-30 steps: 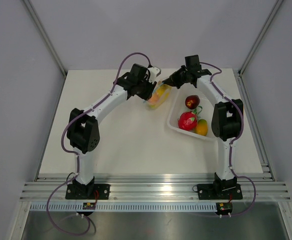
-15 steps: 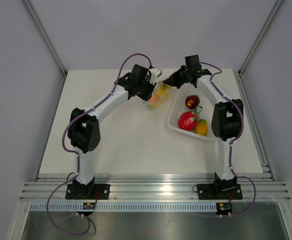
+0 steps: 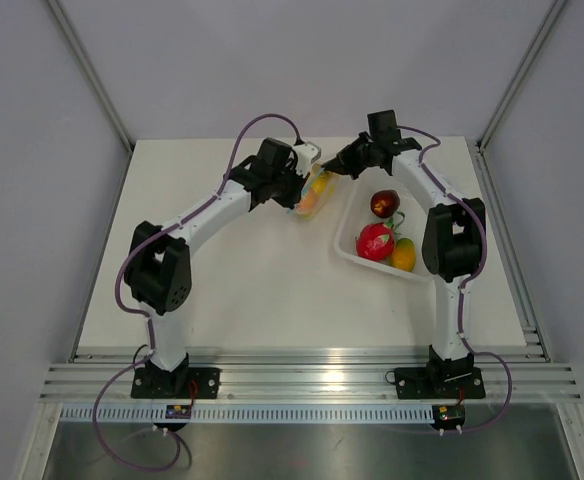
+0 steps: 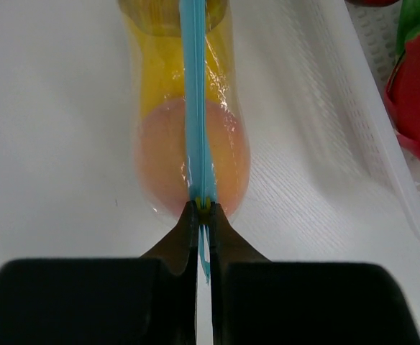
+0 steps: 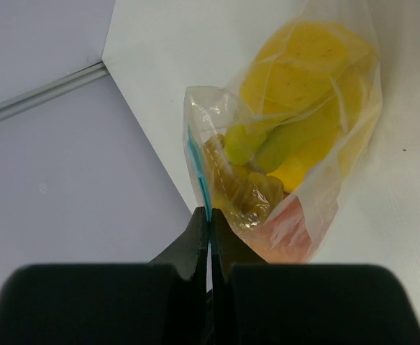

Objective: Place the food in the zip-top bag and seal the zipper
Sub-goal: Zip the zipper food storage bag at the center of the board.

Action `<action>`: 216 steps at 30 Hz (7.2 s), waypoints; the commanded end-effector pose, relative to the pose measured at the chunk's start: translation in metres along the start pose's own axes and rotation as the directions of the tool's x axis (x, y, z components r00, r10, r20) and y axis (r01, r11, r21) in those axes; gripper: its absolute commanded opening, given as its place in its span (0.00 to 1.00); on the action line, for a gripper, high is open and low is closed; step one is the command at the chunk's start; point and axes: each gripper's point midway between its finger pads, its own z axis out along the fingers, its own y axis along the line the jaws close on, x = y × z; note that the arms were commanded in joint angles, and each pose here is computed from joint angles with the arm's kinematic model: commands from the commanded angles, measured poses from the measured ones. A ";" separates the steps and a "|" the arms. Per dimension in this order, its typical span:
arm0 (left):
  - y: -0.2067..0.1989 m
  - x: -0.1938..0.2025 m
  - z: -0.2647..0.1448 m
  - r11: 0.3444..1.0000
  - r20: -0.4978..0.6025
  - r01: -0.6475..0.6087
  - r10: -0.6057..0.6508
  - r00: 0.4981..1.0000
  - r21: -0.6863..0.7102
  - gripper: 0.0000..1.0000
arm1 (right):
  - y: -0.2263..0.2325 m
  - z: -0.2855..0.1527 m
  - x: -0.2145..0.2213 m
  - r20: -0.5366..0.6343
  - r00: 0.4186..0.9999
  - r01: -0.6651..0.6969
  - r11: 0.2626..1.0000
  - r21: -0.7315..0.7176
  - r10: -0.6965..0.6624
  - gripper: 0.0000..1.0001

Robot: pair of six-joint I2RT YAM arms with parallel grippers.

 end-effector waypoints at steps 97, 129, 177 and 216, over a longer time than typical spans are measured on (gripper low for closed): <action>-0.031 -0.028 -0.038 0.993 0.061 0.108 -0.105 0.993 -0.039 0.45 | 0.031 -0.043 0.043 -0.056 0.994 0.088 0.986 -0.142 -0.096 0.00; -0.035 0.047 -0.054 0.990 0.008 0.130 -0.129 0.992 -0.060 0.52 | 0.032 -0.040 0.049 -0.102 0.991 0.066 0.985 -0.159 -0.083 0.00; -0.064 -0.006 -0.064 0.889 0.108 0.276 -0.335 0.936 0.365 0.00 | -0.006 -0.083 0.077 -0.055 0.903 0.423 0.905 -0.052 -0.426 0.56; -0.075 0.017 -0.052 0.788 -0.013 0.357 -0.406 0.914 0.501 0.00 | 0.017 -0.051 0.110 -0.028 0.880 0.473 0.879 -0.055 -0.475 0.01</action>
